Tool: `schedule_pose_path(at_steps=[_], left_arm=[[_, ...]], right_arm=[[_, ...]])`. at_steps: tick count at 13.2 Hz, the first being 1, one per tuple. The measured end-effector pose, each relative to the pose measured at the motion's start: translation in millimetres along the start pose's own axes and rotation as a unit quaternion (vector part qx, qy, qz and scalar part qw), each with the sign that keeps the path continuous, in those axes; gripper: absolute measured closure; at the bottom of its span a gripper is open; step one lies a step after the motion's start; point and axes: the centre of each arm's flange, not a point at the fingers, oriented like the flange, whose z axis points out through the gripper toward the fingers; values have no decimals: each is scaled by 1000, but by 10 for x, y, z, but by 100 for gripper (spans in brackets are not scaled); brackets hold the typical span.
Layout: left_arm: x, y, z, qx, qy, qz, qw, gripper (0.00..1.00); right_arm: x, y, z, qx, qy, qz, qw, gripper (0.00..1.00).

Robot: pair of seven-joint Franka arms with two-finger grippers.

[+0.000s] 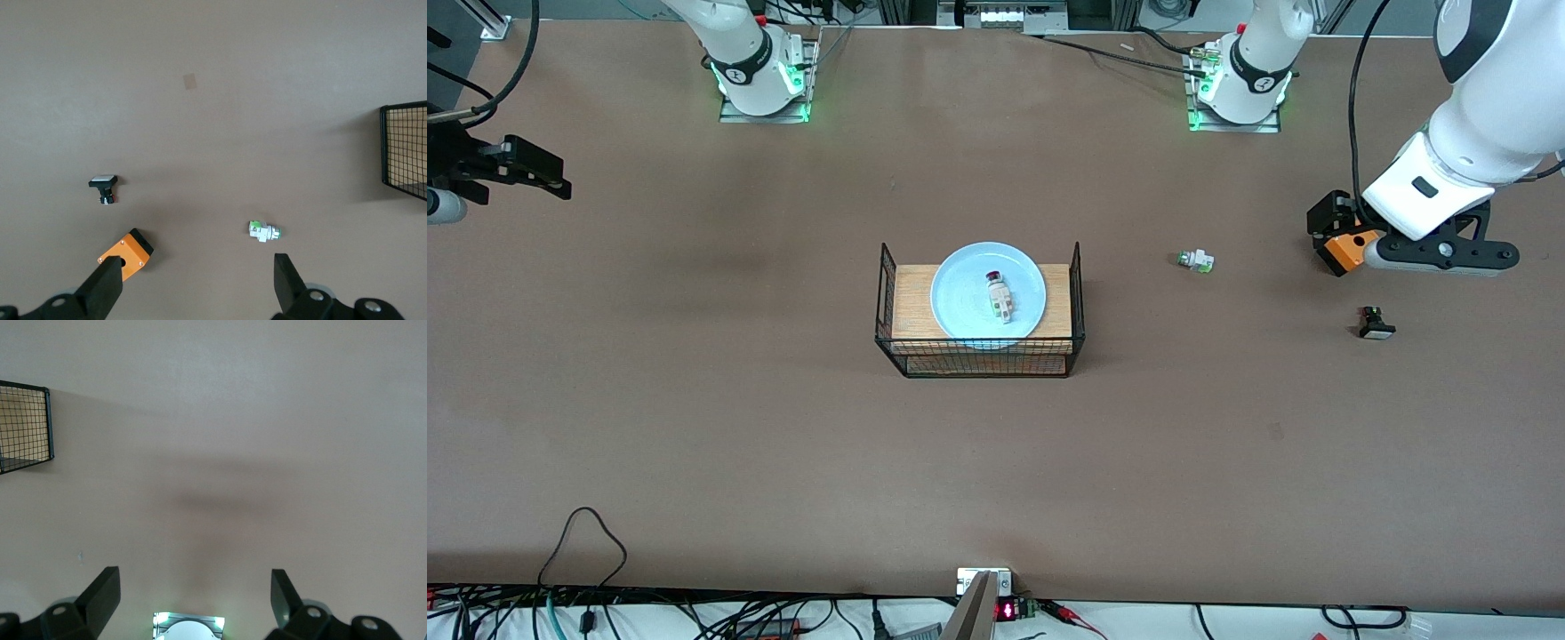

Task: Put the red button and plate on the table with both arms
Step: 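Move the left gripper from the orange box toward the plate, then lower the left gripper and grasp the red-based button on the plate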

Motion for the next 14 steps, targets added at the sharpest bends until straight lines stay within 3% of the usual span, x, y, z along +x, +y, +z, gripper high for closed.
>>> schedule_pose_path(at_steps=[3, 8, 11, 14], left_arm=[[-12, 12, 22, -2, -8, 1, 1000, 0], [-40, 359, 48, -66, -24, 16, 997, 0], [67, 1019, -17, -83, -16, 56, 995, 0], [292, 1984, -57, -94, 0, 18, 995, 0]], right_arm=[[0, 0, 0, 0, 0, 0, 1000, 0], [0, 1, 0, 0, 0, 0, 1000, 0], [0, 2, -1, 0, 0, 0, 1000, 0], [0, 3, -2, 0, 0, 0, 1000, 0]])
